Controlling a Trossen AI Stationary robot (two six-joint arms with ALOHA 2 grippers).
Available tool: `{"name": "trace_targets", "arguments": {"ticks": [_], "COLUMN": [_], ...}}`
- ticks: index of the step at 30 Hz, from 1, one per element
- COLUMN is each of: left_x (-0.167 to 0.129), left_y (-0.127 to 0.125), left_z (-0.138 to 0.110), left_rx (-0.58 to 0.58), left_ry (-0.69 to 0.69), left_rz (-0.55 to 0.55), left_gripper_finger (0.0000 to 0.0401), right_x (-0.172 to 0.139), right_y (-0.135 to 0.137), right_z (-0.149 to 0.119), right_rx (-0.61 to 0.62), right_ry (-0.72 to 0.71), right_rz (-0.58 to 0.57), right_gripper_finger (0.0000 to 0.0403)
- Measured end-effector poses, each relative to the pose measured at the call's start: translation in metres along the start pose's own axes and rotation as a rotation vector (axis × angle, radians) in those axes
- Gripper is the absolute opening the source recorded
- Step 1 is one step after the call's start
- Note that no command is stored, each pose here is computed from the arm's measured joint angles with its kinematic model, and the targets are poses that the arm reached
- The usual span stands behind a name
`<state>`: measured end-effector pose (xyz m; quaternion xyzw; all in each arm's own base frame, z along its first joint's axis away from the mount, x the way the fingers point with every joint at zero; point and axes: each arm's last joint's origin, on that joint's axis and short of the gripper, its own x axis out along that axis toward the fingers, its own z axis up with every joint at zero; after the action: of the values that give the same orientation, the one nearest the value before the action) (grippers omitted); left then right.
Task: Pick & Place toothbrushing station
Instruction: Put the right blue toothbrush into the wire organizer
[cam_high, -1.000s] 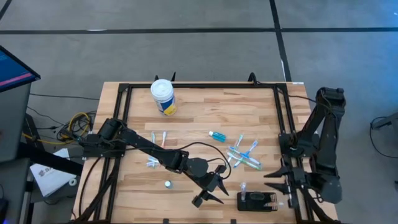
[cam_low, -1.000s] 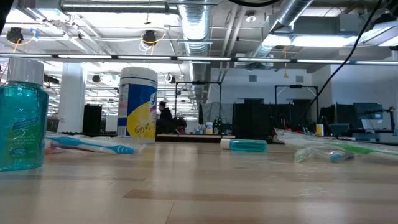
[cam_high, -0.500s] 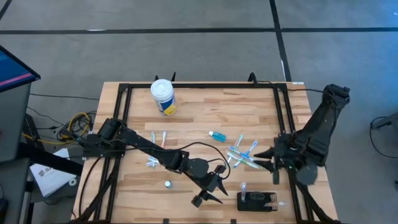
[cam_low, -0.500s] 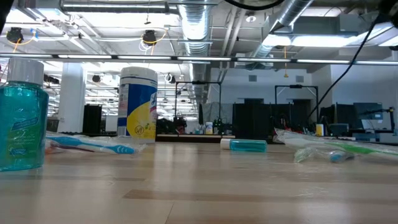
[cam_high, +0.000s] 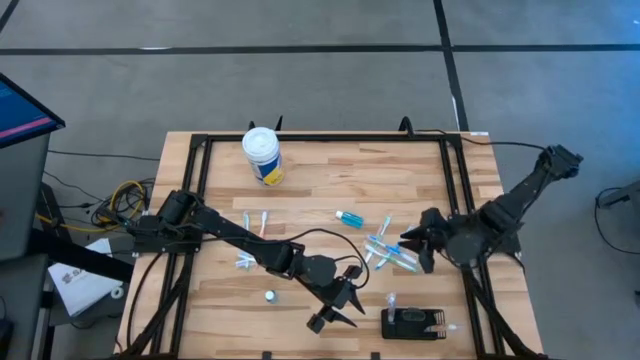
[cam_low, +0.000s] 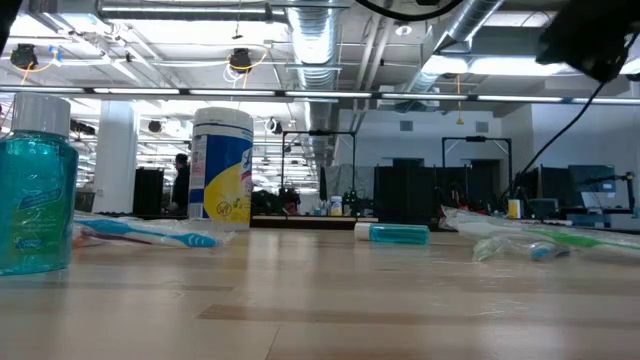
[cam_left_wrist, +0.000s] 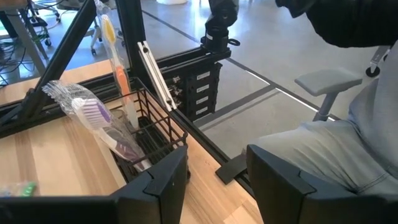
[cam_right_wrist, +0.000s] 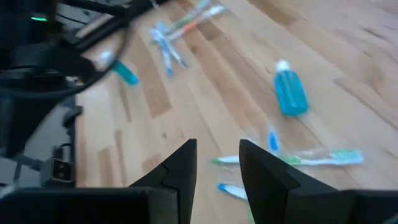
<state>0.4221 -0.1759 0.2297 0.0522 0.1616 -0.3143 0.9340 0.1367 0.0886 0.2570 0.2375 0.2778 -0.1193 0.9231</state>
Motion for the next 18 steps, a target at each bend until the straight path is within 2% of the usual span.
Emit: {"name": "trace_targets", "arguments": {"ticks": [5,18], "left_x": [0.001,0.004], "left_y": [-0.003,-0.016], "left_z": [0.000,0.001], "left_rx": [0.002,0.012], "left_ry": [0.000,-0.001], "left_rz": [-0.007,-0.033], "left_gripper_finger": [0.0159,0.0159], "right_x": [0.012,0.041], "right_y": [-0.011,-0.031], "right_z": [0.009,0.021], "right_rx": [0.053,0.080], "right_ry": [0.095,0.273], "right_rz": [-0.033,-0.080], "right_gripper_finger": [0.0111,0.0111]}}
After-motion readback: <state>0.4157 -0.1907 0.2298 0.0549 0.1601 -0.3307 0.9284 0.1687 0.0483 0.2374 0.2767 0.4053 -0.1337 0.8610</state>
